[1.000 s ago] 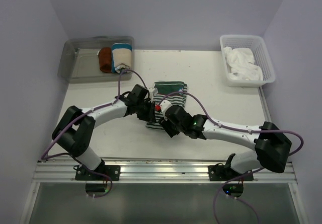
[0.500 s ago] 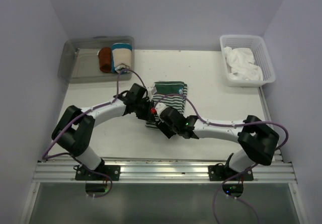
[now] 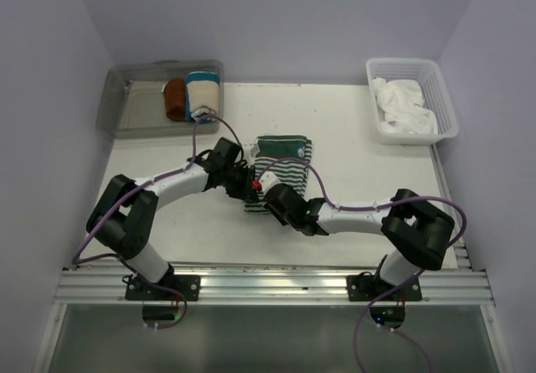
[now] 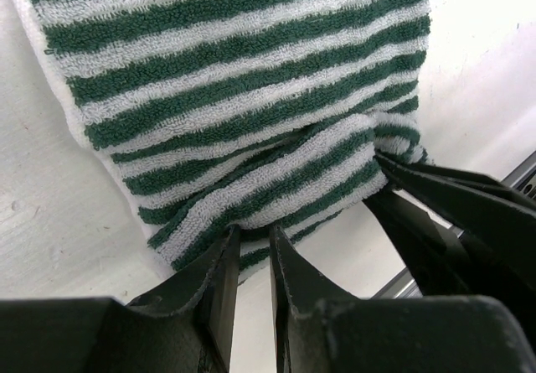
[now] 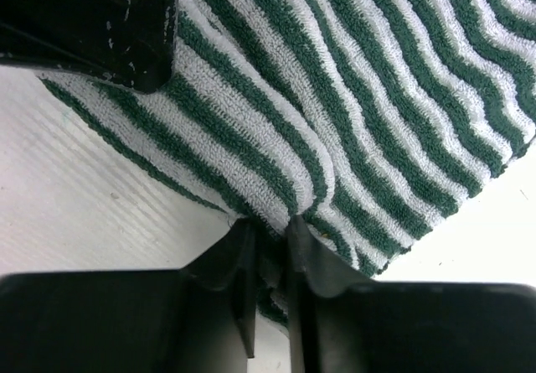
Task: Roll the towels
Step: Roll the towel
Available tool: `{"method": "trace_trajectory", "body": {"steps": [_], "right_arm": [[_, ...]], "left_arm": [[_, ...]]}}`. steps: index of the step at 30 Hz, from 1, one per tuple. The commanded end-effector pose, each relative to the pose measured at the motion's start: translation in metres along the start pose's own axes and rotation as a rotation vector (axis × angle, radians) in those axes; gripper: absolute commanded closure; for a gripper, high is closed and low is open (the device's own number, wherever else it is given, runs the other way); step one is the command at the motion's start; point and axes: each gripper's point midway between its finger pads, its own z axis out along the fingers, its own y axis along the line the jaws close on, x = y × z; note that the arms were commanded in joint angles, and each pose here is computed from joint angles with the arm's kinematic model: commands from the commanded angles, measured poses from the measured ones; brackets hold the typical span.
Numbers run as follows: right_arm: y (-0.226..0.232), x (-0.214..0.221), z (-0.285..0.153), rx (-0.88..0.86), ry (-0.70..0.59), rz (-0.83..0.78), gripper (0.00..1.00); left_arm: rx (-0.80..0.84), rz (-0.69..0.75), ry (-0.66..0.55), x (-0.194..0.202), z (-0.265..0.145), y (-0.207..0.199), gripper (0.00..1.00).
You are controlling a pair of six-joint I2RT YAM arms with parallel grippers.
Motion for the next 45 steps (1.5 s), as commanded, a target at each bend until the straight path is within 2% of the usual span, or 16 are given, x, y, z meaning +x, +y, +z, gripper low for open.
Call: {"method": "trace_trajectory", "body": {"steps": [1,4,13,19,28,31,32,38,45], "right_arm": [[0.004,0.025,0.002,-0.014,0.056,0.032,0.93],[0.008,0.020,-0.005,-0.046,0.070,0.037,1.00],[0.036,-0.004,-0.040,-0.227,0.127,0.138,1.00],[0.045,-0.009,-0.042,-0.299,0.204,0.247,1.00],[0.058,-0.007,-0.037,-0.466,0.326,0.537,1.00],[0.061,-0.004,-0.034,-0.489,0.348,0.574,1.00],[0.062,-0.004,-0.034,-0.499,0.353,0.591,1.00],[0.064,-0.004,-0.030,-0.564,0.376,0.659,1.00],[0.064,-0.002,-0.028,-0.605,0.401,0.687,1.00]], "left_arm": [[0.037,0.029,-0.034,-0.012,-0.008,-0.006,0.75],[0.018,0.029,-0.056,-0.018,-0.020,-0.003,0.74],[-0.041,0.013,-0.230,-0.052,-0.085,-0.007,0.64],[-0.065,-0.010,-0.249,-0.048,-0.102,-0.007,0.47],[-0.071,-0.090,-0.239,-0.011,-0.109,-0.001,0.17],[-0.067,-0.133,-0.224,0.003,-0.106,0.002,0.15],[-0.061,-0.140,-0.225,0.005,-0.105,0.001,0.12],[-0.011,-0.224,-0.199,0.021,-0.083,0.005,0.11],[-0.029,-0.260,-0.174,0.029,-0.063,0.017,0.15]]}}
